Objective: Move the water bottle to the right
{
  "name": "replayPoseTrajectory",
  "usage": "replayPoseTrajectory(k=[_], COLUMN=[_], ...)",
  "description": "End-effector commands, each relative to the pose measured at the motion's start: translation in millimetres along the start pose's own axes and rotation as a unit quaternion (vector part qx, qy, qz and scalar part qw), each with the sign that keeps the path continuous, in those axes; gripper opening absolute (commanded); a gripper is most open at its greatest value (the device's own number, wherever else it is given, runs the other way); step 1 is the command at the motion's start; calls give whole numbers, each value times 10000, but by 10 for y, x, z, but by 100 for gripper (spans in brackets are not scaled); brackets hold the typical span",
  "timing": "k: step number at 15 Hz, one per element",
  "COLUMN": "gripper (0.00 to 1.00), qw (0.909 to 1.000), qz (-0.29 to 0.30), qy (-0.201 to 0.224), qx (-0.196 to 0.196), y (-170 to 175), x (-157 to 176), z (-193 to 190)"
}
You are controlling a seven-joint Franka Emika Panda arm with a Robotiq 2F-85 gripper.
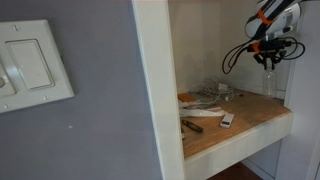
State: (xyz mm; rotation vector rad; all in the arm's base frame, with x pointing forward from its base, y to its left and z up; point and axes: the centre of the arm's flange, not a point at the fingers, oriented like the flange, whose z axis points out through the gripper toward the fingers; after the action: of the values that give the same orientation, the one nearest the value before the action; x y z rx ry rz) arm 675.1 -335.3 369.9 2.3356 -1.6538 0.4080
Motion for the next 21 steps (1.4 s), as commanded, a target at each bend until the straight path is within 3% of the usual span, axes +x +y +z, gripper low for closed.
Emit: replayPoseTrajectory(k=[1, 9, 10, 11, 13, 18, 21], gripper=[8, 8, 26, 56, 64, 98, 100], qw=[9998, 9996, 9996, 9996, 9997, 9989, 9929], qz=[179, 240, 224, 217, 183, -162, -991], qy=[-85, -167, -167, -131, -77, 52, -185], qx=[43, 58, 65, 77, 121, 437, 631], y=[-105, -97, -97, -98, -85, -78, -135], x=[166, 220, 224, 232, 238, 208, 17], z=[171, 443, 449, 443, 385, -45, -341])
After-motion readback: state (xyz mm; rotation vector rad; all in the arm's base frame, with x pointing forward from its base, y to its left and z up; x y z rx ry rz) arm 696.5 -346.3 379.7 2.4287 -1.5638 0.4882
